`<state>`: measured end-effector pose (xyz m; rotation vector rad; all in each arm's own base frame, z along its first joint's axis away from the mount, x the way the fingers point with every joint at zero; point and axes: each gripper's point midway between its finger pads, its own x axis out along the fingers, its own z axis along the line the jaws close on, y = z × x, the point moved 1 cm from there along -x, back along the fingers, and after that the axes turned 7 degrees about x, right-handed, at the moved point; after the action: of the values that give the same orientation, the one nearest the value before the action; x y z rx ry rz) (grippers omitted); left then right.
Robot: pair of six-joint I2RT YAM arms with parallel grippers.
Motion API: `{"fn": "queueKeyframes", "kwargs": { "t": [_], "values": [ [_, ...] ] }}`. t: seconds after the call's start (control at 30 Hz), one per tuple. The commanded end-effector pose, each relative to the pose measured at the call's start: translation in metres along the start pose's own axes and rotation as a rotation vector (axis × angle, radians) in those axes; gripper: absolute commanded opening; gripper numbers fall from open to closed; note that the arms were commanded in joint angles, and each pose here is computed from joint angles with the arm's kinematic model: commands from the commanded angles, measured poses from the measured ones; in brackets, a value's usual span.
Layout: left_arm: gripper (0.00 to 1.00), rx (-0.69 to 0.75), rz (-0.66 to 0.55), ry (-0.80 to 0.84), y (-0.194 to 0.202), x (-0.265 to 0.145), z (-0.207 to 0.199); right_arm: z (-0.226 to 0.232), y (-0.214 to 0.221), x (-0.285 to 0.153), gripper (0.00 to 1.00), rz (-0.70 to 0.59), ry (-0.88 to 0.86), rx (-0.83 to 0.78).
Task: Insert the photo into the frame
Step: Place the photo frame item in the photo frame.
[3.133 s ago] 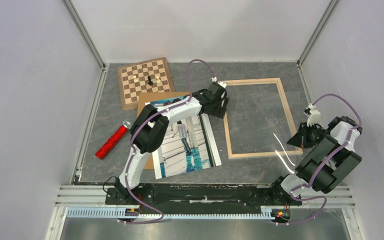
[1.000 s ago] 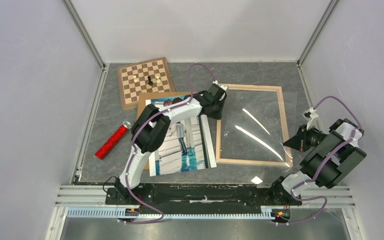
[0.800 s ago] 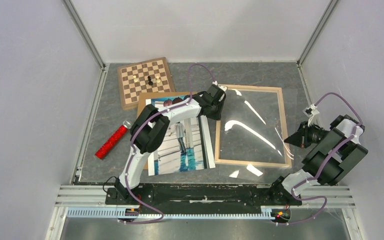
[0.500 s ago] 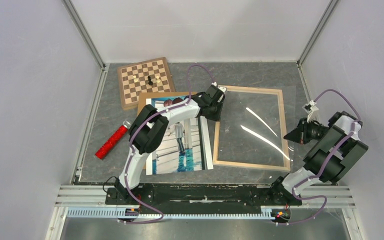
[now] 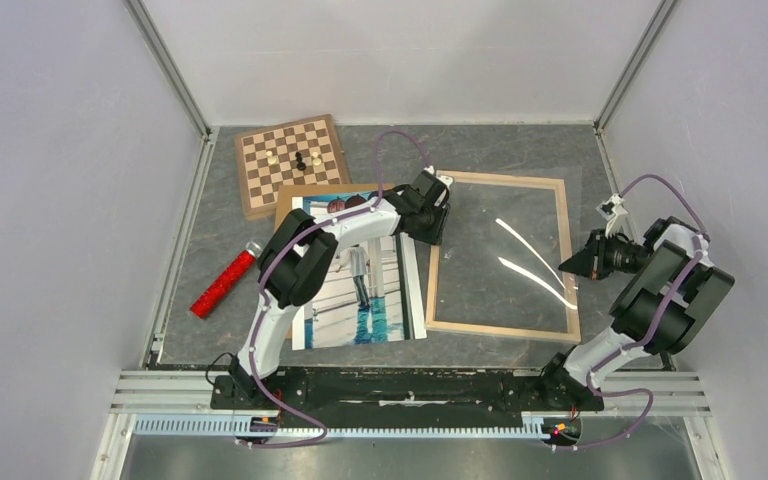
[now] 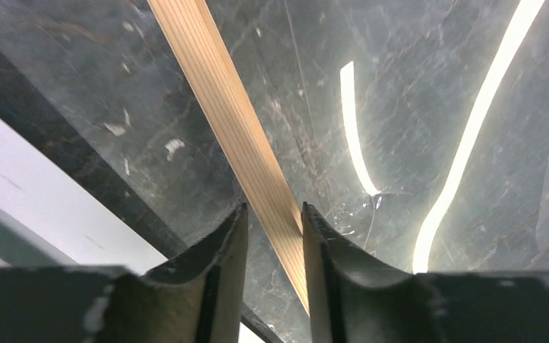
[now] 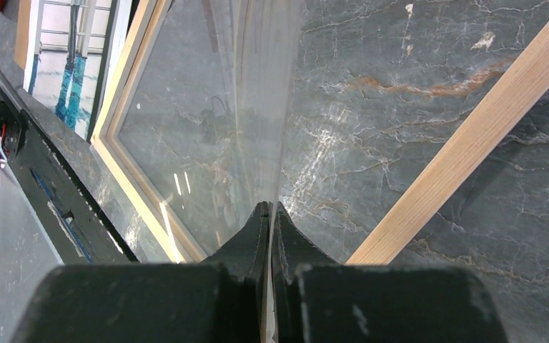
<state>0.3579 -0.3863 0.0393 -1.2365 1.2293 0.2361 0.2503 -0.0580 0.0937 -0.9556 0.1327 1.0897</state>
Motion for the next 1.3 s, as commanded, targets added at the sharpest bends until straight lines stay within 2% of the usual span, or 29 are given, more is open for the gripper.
{"fn": "queueKeyframes", "kwargs": {
  "t": [0.0, 0.2, 0.53, 0.67, 1.27],
  "values": [
    [0.46, 0.07, 0.14, 0.025, 0.04, -0.002, -0.001, -0.007, -0.022, 0.002, 0.0, -0.066, -0.02, -0.087],
    [0.62, 0.094, 0.107, 0.019, 0.027, -0.011, -0.002, -0.007, -0.023, 0.007, 0.0, -0.069, -0.072, -0.089],
    [0.72, 0.145, 0.032, 0.005, -0.004, -0.032, 0.0, -0.009, -0.024, 0.011, 0.0, -0.073, -0.119, -0.069],
    [0.79, 0.168, 0.002, -0.007, -0.016, -0.044, 0.003, -0.01, -0.028, 0.011, 0.0, -0.08, -0.119, -0.073],
    [0.84, 0.243, -0.078, 0.019, -0.057, -0.091, 0.002, -0.01, -0.038, 0.016, 0.0, -0.065, -0.131, -0.125]
  ]
}}
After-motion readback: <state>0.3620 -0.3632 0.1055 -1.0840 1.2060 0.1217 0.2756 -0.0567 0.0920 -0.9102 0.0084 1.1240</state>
